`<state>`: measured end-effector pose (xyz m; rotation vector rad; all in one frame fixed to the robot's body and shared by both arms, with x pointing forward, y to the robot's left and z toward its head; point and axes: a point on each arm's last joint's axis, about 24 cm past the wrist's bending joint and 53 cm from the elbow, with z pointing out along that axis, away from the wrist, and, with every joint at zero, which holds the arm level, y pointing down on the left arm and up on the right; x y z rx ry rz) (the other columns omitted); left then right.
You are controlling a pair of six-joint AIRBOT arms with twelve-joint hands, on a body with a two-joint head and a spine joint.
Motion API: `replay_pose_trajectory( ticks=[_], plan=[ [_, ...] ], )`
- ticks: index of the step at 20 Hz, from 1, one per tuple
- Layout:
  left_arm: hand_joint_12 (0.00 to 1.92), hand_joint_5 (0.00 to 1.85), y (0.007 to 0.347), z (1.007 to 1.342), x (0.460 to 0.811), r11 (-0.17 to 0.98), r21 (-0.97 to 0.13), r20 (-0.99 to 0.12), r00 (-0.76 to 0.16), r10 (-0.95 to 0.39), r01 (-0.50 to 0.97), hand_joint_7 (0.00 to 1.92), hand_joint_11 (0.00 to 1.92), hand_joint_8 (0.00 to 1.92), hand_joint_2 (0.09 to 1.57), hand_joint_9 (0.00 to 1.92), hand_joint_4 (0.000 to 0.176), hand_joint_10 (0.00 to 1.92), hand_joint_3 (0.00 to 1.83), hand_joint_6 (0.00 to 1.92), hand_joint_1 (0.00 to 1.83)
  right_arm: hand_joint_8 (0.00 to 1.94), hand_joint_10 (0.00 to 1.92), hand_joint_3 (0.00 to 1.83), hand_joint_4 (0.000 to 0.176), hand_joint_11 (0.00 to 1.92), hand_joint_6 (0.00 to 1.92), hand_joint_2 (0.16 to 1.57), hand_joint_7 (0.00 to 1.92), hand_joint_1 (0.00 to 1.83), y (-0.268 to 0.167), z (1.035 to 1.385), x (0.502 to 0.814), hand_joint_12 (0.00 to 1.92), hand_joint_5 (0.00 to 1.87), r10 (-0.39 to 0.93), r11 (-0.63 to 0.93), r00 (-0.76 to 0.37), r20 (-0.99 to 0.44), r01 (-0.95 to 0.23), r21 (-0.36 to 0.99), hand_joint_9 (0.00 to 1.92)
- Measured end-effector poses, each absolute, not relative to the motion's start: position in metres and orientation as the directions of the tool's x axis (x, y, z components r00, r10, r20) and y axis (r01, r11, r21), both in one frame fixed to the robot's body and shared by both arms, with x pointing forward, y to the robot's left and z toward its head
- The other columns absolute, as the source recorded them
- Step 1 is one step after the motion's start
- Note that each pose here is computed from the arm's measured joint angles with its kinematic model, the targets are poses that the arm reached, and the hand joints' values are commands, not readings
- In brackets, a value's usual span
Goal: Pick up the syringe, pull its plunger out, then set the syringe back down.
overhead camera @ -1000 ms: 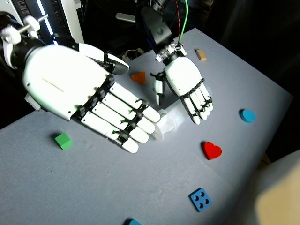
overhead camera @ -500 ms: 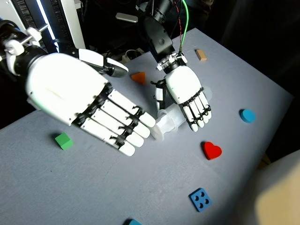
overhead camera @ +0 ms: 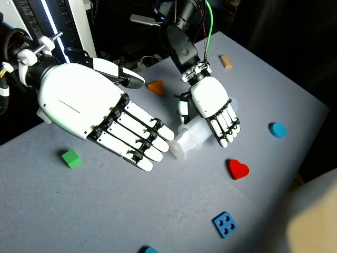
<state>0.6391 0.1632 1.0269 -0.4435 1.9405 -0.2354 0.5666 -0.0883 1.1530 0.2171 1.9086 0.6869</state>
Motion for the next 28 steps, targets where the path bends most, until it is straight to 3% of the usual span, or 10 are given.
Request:
replay_pose_trajectory(
  ticks=[1,4,8,9,11,12,13,14,23,28],
  plan=[
    [0.75,0.32,0.161,1.029,0.640,0.913,-0.364,-0.845,-0.347,-0.408,-0.187,0.35,0.00,0.01,1.01,0.31,0.000,0.02,0.00,0.01,0.92,0.00,0.00,0.00,0.000,0.00,0.00,0.98,0.01,0.02,-0.089,1.153,0.568,0.29,0.00,0.447,0.819,-0.434,-0.782,-0.153,0.553,0.00],
    [0.95,0.48,0.159,1.031,0.641,0.914,-0.366,-0.848,-0.343,-0.404,-0.172,0.57,0.09,0.01,0.99,0.52,0.000,0.02,0.00,0.01,1.03,0.00,0.00,0.00,0.000,0.00,0.00,0.98,0.01,0.02,-0.091,1.153,0.570,0.29,0.00,0.452,0.818,-0.431,-0.781,-0.148,0.556,0.00],
    [0.90,0.85,0.156,1.035,0.643,0.919,-0.363,-0.857,-0.334,-0.393,-0.153,0.88,0.38,0.01,1.05,0.76,0.000,0.02,0.00,0.02,1.10,0.00,0.00,0.00,0.000,0.00,0.00,0.98,0.01,0.02,-0.093,1.151,0.570,0.35,0.00,0.465,0.814,-0.433,-0.772,-0.135,0.566,0.02],
    [0.92,0.93,0.156,1.035,0.643,0.919,-0.365,-0.856,-0.333,-0.395,-0.151,1.00,0.56,0.78,1.09,0.93,0.000,0.04,0.00,0.00,1.31,0.00,0.00,0.00,0.000,0.00,0.00,0.98,0.01,0.02,-0.093,1.151,0.571,0.33,0.00,0.475,0.808,-0.433,-0.766,-0.129,0.575,0.01],
    [1.00,0.92,0.152,1.035,0.641,0.919,-0.367,-0.855,-0.337,-0.394,-0.142,0.99,0.67,0.98,1.09,1.07,0.000,0.10,0.00,0.00,1.36,0.00,0.00,0.00,0.000,0.00,0.00,0.98,0.01,0.02,-0.093,1.152,0.571,0.32,0.00,0.499,0.793,-0.435,-0.749,-0.120,0.597,0.01],
    [1.04,0.84,0.152,1.035,0.641,0.917,-0.372,-0.853,-0.339,-0.398,-0.141,1.03,0.78,0.96,1.12,0.98,0.000,0.99,0.00,0.75,1.38,0.00,0.00,0.00,0.000,0.00,0.00,0.98,0.02,0.02,-0.092,1.152,0.570,0.34,0.00,0.496,0.792,-0.432,-0.753,-0.130,0.596,0.01],
    [1.04,0.84,0.151,1.034,0.639,0.913,-0.379,-0.847,-0.341,-0.407,-0.148,1.03,0.78,0.96,1.12,0.98,0.000,0.99,0.00,0.75,1.38,0.00,0.00,0.00,0.000,0.00,0.00,0.98,0.02,0.02,-0.091,1.152,0.570,0.34,0.00,0.503,0.786,-0.432,-0.748,-0.130,0.604,0.01],
    [1.10,0.86,0.151,1.034,0.638,0.912,-0.381,-0.845,-0.343,-0.410,-0.151,1.00,0.84,1.02,1.12,0.90,0.000,1.26,0.00,0.94,1.38,0.00,0.00,0.00,0.000,0.00,0.00,0.98,0.01,0.02,-0.091,1.153,0.570,0.29,0.00,0.513,0.779,-0.432,-0.742,-0.128,0.613,0.00],
    [1.04,0.96,0.112,1.044,0.635,0.911,-0.412,-0.834,-0.407,-0.373,0.009,0.95,0.82,1.11,1.12,0.89,0.000,1.23,0.00,0.88,1.38,0.00,0.00,0.00,0.000,0.00,0.00,0.96,0.10,0.17,-0.097,1.153,0.576,0.50,0.07,0.620,0.700,-0.427,-0.659,-0.080,0.710,0.08],
    [1.03,0.94,0.096,1.078,0.639,0.907,-0.393,-0.872,-0.374,-0.316,0.150,0.94,0.82,1.13,1.12,0.88,0.000,1.24,0.00,0.90,1.37,0.01,0.01,0.01,0.000,0.00,0.01,0.96,0.15,0.70,-0.097,1.161,0.582,0.55,0.10,0.687,0.601,-0.448,-0.573,-0.094,0.794,0.13]
  ],
)
